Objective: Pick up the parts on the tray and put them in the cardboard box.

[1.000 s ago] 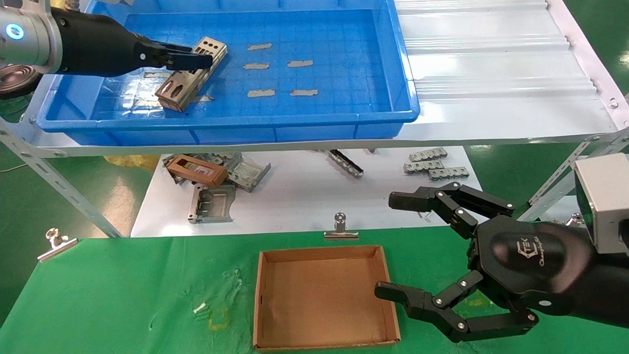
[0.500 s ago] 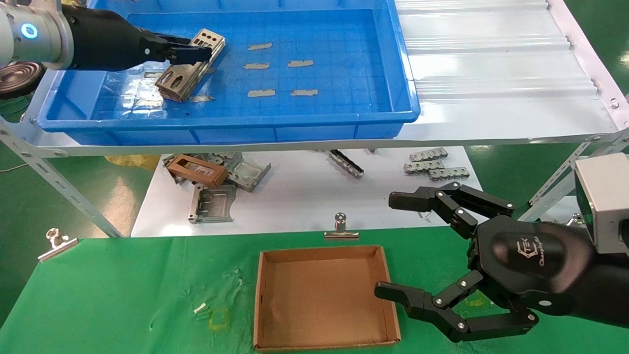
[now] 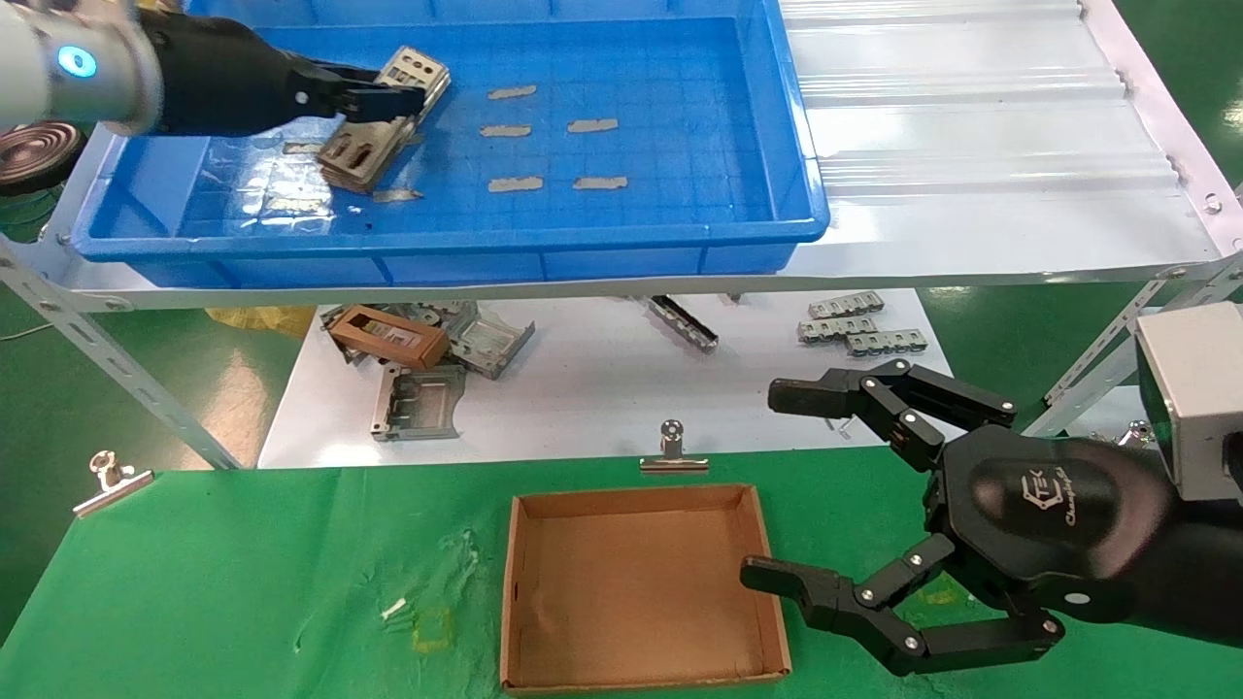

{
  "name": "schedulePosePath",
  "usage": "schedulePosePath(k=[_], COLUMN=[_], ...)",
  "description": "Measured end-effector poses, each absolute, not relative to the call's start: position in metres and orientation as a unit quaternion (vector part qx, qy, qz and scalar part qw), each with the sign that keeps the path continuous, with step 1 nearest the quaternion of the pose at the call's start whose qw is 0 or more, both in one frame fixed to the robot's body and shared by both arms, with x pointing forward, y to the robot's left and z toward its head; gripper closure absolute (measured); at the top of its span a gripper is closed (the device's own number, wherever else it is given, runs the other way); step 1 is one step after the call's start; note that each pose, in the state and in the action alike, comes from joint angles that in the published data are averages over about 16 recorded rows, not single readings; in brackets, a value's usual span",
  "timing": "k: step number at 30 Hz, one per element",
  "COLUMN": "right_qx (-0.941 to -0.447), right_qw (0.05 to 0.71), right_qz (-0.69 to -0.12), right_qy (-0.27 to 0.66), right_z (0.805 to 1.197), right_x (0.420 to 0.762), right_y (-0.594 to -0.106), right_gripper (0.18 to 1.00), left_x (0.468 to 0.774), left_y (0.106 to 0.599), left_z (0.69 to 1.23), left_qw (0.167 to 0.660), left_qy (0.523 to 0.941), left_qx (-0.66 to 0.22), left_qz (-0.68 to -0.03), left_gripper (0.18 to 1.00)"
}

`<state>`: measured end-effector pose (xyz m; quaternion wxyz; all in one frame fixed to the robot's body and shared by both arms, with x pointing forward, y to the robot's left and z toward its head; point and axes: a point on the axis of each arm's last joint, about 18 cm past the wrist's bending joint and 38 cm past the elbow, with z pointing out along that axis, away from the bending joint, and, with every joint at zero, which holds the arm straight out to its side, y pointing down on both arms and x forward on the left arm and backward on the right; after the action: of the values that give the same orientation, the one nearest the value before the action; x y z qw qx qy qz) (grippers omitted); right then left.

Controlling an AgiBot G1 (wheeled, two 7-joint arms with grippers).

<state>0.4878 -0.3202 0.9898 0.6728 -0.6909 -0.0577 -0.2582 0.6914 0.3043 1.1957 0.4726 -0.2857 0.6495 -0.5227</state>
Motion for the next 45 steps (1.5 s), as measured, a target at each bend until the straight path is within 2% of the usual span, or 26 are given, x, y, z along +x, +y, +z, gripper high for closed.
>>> schedulePosePath(k=[15, 28, 37, 45], right_qx=[-0.691, -0.691, -0.691, -0.691], right_qw=[0.673, 0.673, 0.673, 0.673], right_qz=[-0.258, -0.258, -0.258, -0.258], right_qy=[-0.058, -0.058, -0.058, -0.058], right_z=[0.990, 0.990, 0.990, 0.990], right_x=[0.488, 0.488, 0.488, 0.488], right_y=[-0.320, -0.320, -0.320, -0.320], right_gripper=[0.178, 0.178, 0.178, 0.178], left_x=[0.688, 0.657, 0.629, 0.592], left_y=[0.307, 0.322, 0.312, 0.298], left_z=[1.206, 1.236, 1.229, 1.200], left_qw=[0.479, 0.475, 0.430, 0.374], left_qy=[0.641, 0.629, 0.664, 0.716], left_qx=[-0.280, -0.245, -0.178, -0.071], left_qz=[-0.530, -0.565, -0.585, -0.585], left_gripper=[0.758, 0.761, 0.762, 0.762])
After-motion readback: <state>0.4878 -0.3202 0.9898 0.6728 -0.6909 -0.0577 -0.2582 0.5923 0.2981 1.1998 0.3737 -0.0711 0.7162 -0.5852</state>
